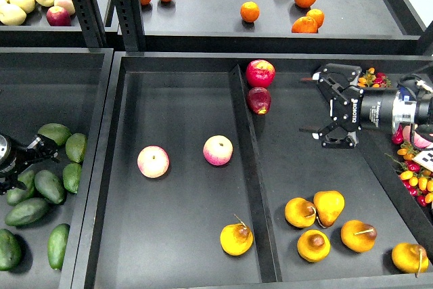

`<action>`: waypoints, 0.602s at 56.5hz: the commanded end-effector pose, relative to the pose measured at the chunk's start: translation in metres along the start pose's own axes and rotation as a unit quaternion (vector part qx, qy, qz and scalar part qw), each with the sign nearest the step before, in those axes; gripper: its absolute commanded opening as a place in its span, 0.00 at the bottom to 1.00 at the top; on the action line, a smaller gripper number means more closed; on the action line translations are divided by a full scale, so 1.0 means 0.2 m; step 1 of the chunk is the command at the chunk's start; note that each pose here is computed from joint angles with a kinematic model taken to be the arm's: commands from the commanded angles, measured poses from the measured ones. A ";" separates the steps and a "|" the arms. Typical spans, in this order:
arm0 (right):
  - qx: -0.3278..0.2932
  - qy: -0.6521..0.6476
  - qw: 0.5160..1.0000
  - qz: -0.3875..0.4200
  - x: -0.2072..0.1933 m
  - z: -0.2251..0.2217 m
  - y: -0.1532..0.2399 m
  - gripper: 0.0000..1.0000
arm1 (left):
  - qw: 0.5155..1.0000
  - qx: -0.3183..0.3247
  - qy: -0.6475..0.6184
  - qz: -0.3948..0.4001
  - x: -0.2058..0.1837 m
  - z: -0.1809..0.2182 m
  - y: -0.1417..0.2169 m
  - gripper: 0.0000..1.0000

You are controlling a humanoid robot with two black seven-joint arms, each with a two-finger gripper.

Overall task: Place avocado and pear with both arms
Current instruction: 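Lower the open right gripper around the yellow pear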

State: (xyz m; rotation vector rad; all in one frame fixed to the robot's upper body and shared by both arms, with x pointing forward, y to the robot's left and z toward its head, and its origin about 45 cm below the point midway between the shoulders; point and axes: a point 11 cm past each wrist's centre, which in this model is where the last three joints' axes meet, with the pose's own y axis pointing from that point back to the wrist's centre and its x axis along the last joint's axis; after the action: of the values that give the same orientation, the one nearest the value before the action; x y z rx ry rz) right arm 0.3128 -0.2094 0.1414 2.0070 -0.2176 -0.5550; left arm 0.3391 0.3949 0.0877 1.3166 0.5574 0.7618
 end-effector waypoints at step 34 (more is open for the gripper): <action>-0.065 0.029 0.997 0.008 0.01 0.13 -0.30 1.00 | 1.000 -0.015 -0.003 -0.010 -0.03 0.05 0.00 0.98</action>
State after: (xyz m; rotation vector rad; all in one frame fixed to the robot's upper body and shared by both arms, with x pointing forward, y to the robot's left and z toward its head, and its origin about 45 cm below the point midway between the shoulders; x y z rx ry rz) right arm 0.2993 -0.2042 0.0879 1.9004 -0.1595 -0.4882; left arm 0.3418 0.3873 0.0898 1.2873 0.5541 0.7564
